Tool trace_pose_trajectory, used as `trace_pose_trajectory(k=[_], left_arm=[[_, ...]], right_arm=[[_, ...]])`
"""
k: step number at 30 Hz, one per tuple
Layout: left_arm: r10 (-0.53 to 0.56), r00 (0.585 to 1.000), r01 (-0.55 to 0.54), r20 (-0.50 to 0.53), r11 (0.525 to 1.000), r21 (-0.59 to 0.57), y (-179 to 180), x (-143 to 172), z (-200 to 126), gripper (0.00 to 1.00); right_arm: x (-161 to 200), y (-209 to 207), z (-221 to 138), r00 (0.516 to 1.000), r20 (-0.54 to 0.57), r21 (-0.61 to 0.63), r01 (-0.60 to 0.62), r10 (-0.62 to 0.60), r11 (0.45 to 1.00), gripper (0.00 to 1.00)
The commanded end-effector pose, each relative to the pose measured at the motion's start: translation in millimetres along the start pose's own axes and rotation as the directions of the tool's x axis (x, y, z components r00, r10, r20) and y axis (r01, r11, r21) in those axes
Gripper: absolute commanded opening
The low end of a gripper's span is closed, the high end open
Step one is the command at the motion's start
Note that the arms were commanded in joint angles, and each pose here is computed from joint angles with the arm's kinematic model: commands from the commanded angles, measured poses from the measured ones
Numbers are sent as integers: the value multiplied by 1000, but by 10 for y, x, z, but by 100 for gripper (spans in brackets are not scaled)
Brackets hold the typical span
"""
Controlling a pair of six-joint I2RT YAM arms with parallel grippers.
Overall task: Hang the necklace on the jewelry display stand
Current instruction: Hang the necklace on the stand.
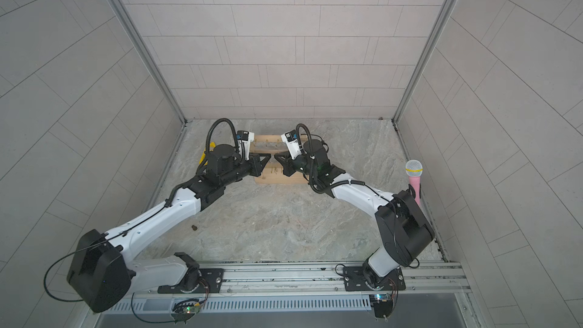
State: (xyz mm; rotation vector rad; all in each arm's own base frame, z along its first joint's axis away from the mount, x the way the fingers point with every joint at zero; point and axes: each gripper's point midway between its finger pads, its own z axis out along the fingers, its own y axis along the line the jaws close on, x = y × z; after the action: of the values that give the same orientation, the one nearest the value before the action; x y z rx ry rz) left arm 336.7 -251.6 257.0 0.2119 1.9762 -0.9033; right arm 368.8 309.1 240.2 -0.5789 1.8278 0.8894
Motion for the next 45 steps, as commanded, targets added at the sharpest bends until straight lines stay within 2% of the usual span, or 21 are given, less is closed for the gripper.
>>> trace_pose_trajectory(k=[1,7,14,23,32,45], left_arm=[[34,999,-33,23,999,-19,-44,-114,28,11],[61,998,-60,19,997,-52,-47,-97,87,11],[83,996,-81,21,992,-93,-20,-58,70,11],[118,992,-108,41,975,-194,46,56,-55,18],[96,995,-86,28,963,-254,165,171,17,27],[84,996,-76,20,960,-268,195,214,94,32]], right_arm=[[-82,-1,-116,999,20,42,28,-29,999,0],[-75,-88,-145,999,19,96,30,-32,995,0],[-1,-125,-100,1000,-5,102,30,-30,994,0],[-2,-96,-164,999,-12,101,43,-42,994,0],[-12,-66,-173,999,-7,87,38,-37,996,0],[-194,81,-269,999,34,48,39,-41,998,0]])
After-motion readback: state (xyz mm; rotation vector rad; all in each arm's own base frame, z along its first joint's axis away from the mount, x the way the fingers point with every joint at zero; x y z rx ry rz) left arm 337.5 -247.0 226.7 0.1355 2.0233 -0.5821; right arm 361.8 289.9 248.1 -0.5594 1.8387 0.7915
